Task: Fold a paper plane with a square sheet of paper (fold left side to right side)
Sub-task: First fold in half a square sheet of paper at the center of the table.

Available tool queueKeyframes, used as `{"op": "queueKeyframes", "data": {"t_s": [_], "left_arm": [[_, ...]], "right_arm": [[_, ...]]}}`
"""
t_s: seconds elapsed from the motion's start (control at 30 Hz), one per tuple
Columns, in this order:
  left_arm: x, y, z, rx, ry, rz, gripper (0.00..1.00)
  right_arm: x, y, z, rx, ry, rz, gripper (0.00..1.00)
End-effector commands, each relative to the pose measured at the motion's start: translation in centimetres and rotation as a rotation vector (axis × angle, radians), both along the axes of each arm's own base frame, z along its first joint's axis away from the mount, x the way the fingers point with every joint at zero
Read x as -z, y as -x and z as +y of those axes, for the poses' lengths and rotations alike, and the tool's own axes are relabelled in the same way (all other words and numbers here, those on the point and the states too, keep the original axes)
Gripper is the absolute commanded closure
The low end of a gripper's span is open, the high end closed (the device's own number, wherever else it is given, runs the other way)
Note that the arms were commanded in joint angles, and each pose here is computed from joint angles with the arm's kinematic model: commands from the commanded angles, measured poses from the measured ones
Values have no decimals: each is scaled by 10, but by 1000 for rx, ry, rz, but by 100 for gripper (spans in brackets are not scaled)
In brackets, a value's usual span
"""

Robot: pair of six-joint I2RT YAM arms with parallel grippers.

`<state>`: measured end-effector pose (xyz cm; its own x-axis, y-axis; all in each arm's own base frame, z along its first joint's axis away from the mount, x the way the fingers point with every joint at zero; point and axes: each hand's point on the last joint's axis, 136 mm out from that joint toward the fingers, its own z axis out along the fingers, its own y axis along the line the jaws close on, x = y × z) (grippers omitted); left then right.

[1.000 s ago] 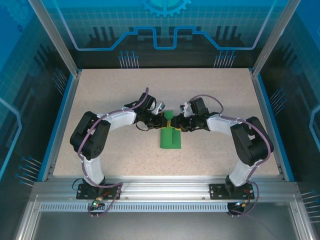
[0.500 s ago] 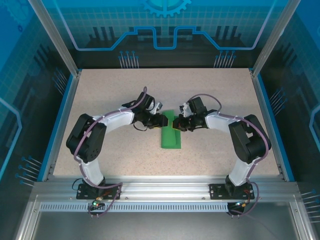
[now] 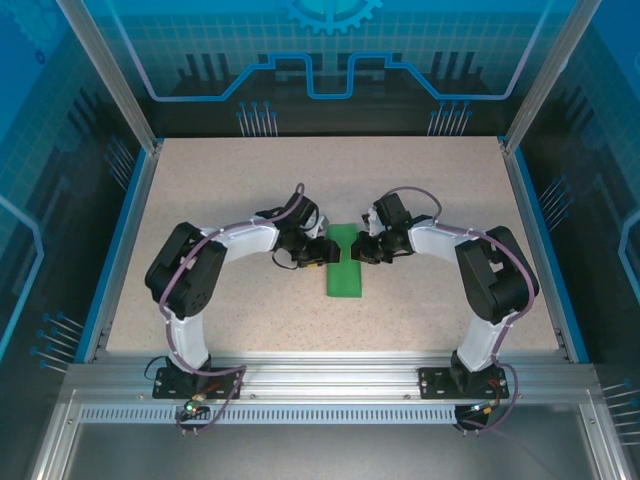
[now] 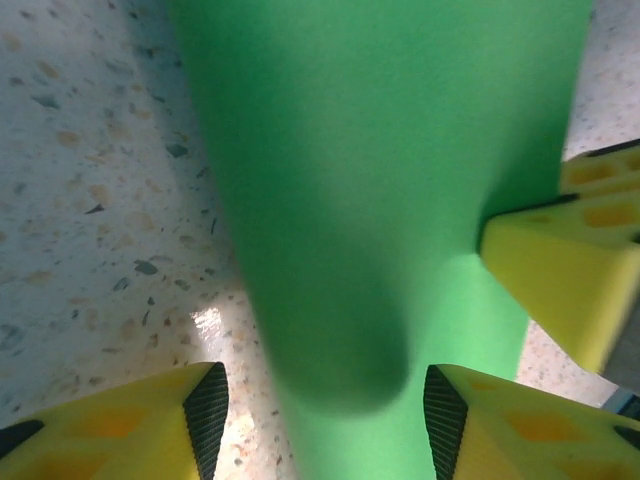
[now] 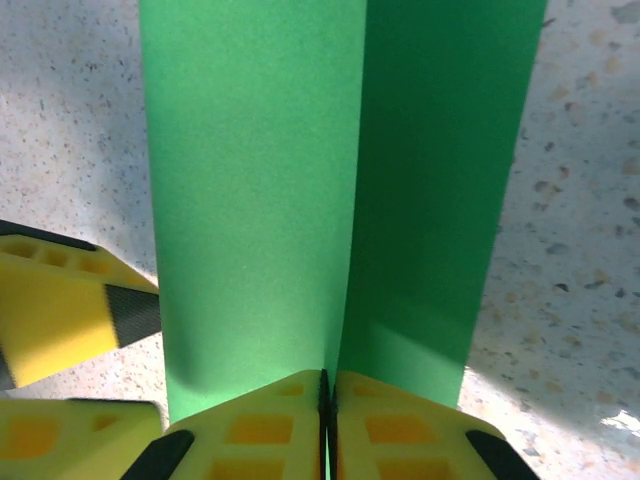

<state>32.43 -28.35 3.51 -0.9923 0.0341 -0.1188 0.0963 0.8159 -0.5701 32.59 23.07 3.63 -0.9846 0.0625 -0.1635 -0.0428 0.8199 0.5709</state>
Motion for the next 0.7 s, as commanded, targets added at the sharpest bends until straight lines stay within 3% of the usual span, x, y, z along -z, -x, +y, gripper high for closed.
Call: {"op": "queueKeyframes", "data": {"t_s": [0.0,0.27,0.5,0.67], "left_arm": [[4,-4,-2,-26,-41,24,45],[19,1,-1,-32,-94,58,52],[28,6,-4,-10,-132,76,53],[32,7,-5,-5,-147,89,52]], "right_arm": [[7,5,-2,-12,39,22,88],[6,7,-9,-24,79,13,85],[-17,4,-45,48,183,-91,58],[-34,5,-80,172,180,-153,38]]}}
